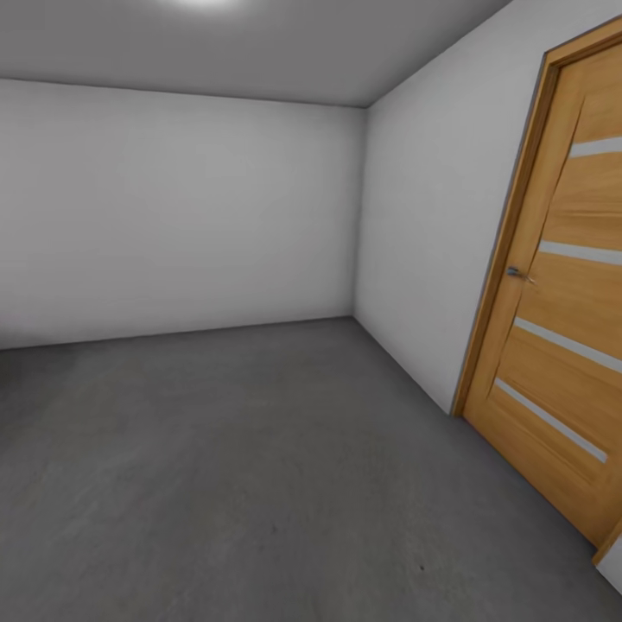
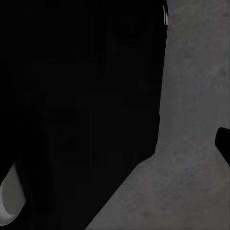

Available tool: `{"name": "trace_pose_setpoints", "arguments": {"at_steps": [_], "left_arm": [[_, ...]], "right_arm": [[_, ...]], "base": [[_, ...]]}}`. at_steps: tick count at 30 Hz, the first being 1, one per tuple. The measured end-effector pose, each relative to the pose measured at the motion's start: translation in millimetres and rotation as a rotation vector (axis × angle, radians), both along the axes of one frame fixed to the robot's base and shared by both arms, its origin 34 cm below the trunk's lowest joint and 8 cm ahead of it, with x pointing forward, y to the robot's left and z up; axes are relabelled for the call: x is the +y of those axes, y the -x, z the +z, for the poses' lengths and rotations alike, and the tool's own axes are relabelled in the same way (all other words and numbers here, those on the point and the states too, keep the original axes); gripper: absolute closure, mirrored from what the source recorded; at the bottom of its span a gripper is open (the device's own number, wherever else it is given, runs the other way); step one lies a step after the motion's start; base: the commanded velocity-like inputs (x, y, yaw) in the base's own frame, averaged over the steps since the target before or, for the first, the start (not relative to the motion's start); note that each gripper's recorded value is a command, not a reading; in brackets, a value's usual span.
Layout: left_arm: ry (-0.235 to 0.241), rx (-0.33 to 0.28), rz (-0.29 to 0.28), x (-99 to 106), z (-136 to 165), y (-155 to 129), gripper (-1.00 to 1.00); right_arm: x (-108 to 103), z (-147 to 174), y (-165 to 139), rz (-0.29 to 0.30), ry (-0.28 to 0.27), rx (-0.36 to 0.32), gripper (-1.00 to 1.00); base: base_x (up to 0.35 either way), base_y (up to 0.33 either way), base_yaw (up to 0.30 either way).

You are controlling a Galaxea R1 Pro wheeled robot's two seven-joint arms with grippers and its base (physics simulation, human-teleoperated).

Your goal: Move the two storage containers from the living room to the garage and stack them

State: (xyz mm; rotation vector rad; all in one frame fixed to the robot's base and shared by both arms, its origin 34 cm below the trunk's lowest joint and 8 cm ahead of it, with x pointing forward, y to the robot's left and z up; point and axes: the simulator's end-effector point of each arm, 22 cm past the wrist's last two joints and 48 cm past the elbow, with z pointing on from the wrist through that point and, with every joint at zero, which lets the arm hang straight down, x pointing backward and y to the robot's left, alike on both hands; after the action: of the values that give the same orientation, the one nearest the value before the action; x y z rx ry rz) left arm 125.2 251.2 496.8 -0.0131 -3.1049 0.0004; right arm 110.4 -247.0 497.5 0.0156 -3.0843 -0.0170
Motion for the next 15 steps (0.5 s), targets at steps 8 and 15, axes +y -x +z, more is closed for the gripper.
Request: {"name": "trace_pose_setpoints", "arguments": {"at_steps": [8, 15], "left_arm": [[0.000, 0.000, -0.001, 0.0, 0.0, -0.1, -1.00], [0.000, 0.000, -0.001, 0.0, 0.0, -0.1, -1.00]], "right_arm": [[0.2, 0.0, -0.1, -0.003, -0.001, 0.000, -1.00], [0.6, 0.0, -0.3, -0.010, -0.002, 0.000, -1.00]], "base": [[0.332, 0.078, 0.000], [0.333, 0.078, 0.000]]}}
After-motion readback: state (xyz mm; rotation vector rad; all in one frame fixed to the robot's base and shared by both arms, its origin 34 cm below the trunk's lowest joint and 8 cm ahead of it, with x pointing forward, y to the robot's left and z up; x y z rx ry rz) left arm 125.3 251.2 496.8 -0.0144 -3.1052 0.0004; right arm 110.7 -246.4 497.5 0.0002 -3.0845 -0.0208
